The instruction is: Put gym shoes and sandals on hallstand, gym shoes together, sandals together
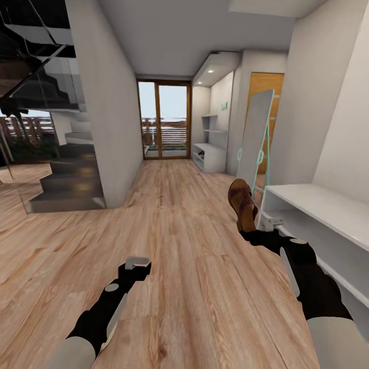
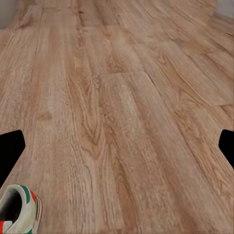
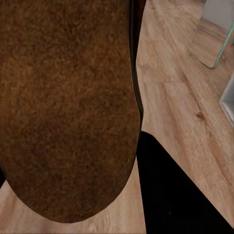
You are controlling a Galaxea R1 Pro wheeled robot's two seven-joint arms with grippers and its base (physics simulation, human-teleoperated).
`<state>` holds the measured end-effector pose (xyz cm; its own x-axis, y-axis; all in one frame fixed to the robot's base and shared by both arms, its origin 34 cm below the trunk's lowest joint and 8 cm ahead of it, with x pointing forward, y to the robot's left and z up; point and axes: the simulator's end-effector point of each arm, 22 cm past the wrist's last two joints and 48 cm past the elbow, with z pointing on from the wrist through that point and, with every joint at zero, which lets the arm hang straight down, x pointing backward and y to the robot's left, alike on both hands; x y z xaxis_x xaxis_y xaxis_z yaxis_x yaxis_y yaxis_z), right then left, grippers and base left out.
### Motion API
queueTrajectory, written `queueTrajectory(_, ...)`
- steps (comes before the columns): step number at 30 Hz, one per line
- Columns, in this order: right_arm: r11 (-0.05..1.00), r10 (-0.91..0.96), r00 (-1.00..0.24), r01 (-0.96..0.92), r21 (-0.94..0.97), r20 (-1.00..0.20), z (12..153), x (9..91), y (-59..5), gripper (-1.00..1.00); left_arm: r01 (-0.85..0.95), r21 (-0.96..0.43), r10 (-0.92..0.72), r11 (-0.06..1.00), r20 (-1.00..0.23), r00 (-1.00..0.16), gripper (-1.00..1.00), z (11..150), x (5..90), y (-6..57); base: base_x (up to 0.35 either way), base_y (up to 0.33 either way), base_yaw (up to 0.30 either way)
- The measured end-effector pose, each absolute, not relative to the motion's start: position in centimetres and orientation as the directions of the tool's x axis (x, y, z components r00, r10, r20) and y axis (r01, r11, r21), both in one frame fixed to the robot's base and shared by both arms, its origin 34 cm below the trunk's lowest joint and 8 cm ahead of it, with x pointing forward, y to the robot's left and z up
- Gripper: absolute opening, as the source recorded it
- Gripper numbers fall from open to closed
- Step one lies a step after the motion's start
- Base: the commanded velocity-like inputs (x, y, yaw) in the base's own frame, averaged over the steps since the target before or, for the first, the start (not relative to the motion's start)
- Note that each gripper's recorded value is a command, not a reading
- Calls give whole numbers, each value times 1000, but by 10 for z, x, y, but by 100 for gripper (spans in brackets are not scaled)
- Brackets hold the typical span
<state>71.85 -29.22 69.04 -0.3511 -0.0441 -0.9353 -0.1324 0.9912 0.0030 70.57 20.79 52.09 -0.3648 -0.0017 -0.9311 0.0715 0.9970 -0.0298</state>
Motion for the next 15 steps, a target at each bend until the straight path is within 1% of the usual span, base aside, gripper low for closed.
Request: queueTrajectory(15, 991, -45, -352, -133, 2, -935, 690, 718, -292, -100, 71, -30, -2, 997, -931, -365, 100, 521, 706, 208, 346, -74, 0)
